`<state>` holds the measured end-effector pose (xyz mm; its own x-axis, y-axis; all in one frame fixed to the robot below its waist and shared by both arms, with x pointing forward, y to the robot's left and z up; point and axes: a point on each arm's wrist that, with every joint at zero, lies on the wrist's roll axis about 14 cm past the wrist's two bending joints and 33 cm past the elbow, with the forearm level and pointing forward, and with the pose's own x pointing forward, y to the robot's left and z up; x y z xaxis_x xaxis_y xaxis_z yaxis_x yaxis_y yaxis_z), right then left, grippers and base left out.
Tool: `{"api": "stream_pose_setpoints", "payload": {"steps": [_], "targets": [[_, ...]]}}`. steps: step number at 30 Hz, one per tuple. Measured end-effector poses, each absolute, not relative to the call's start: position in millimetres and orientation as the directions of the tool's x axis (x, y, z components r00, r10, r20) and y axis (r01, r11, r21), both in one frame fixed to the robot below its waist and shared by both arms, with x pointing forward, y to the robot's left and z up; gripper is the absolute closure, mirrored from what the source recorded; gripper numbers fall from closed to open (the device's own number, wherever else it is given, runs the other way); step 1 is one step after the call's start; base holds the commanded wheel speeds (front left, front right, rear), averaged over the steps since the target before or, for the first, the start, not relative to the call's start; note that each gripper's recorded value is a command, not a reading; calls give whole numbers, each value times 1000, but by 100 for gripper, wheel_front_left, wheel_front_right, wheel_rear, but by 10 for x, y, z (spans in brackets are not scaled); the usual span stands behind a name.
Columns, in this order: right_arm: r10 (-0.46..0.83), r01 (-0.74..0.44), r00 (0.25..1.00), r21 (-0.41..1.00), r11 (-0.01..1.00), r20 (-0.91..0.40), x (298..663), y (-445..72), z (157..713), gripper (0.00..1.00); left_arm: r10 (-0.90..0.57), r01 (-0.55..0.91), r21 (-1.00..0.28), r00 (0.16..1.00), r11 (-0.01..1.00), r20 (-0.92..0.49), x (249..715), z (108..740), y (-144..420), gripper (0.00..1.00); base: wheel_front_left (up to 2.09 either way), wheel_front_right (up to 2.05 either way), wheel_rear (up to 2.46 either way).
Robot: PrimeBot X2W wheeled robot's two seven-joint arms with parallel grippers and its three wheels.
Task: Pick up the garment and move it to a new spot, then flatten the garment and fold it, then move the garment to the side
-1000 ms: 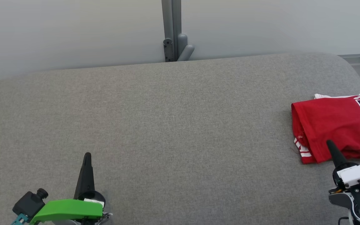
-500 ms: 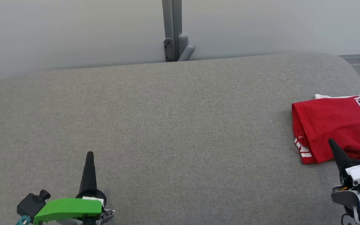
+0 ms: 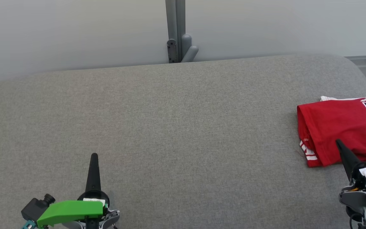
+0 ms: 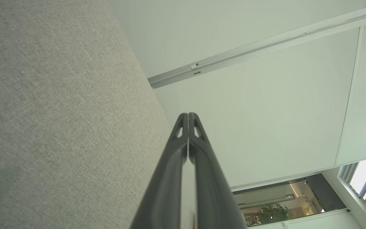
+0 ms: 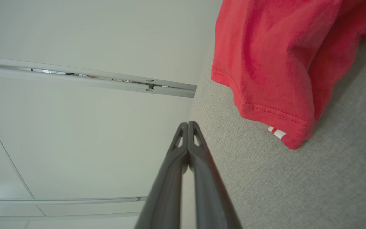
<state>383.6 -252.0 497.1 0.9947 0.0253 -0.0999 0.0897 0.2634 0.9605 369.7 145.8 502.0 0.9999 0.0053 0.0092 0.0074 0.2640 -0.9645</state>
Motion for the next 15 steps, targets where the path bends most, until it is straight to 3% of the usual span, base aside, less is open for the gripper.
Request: {"api": "stream_pose_setpoints", "payload": {"steps": [15], "targets": [[35, 59, 997, 989, 138, -64, 3859, -2557, 5017, 100, 23, -3, -990, 1000, 142, 0, 3711, 5016, 1431, 100, 0, 0, 0]]}}
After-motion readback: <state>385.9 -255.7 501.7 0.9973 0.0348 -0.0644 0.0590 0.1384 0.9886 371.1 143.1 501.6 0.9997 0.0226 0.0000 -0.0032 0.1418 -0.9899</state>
